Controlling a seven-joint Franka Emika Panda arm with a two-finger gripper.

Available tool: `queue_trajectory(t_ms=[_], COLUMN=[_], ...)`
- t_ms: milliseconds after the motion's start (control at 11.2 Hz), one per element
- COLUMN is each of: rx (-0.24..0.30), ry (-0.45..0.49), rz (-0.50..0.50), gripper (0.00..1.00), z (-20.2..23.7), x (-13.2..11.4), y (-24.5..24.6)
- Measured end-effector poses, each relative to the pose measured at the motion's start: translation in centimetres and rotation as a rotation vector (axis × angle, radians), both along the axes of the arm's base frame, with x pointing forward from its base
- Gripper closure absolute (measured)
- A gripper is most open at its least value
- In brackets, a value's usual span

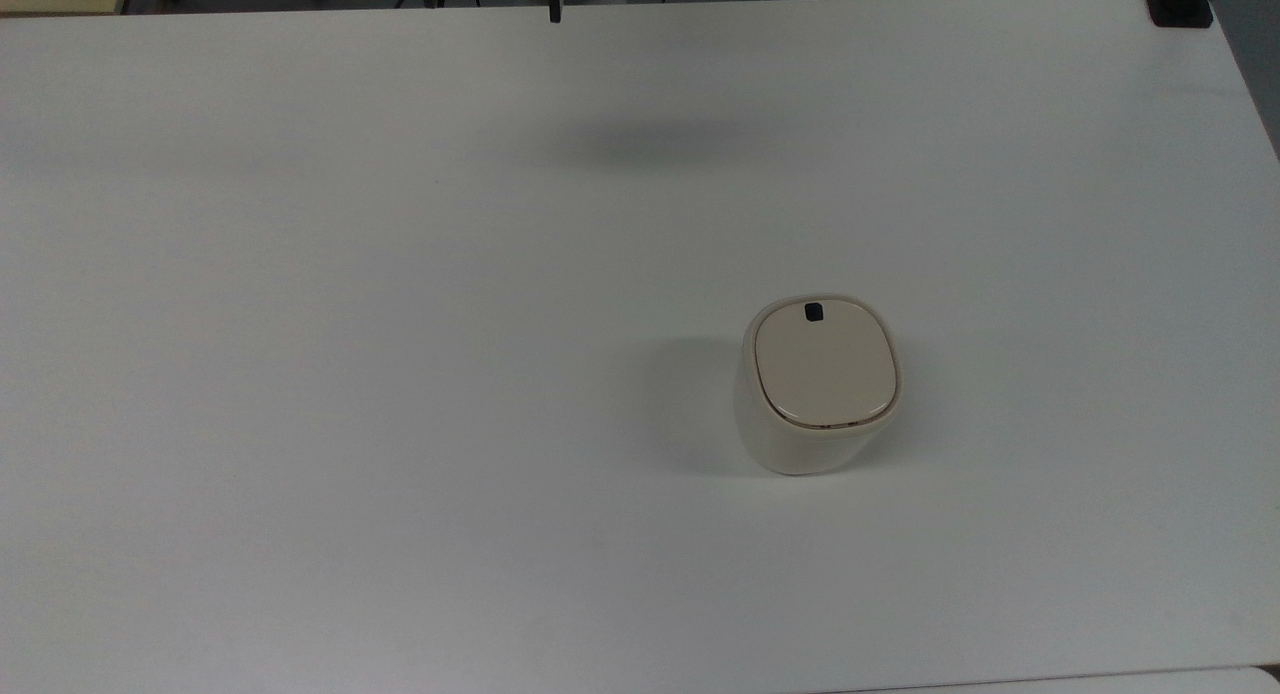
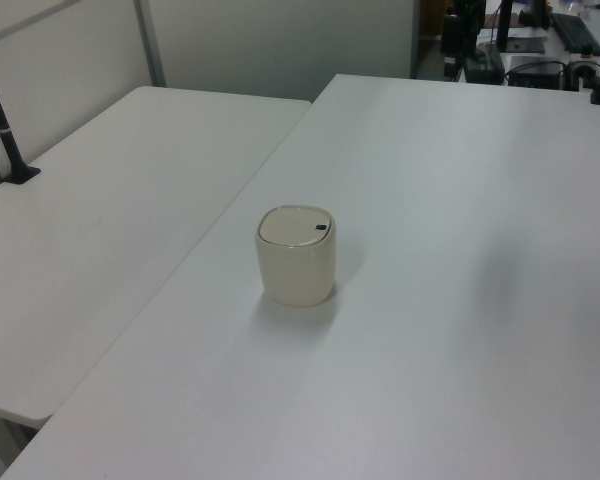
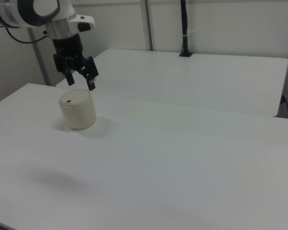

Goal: Open the trash bin

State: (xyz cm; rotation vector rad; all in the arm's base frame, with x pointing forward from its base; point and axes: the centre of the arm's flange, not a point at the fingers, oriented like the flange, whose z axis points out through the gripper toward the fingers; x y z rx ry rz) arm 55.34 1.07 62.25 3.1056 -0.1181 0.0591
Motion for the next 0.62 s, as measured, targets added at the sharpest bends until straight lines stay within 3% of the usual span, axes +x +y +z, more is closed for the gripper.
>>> queue_trajectory(t_ms=[625], rx=[0.005], ry=[0.0], rz=[0.003], gripper=[0.0], z=[0.0], x=[0.0], y=[0.05])
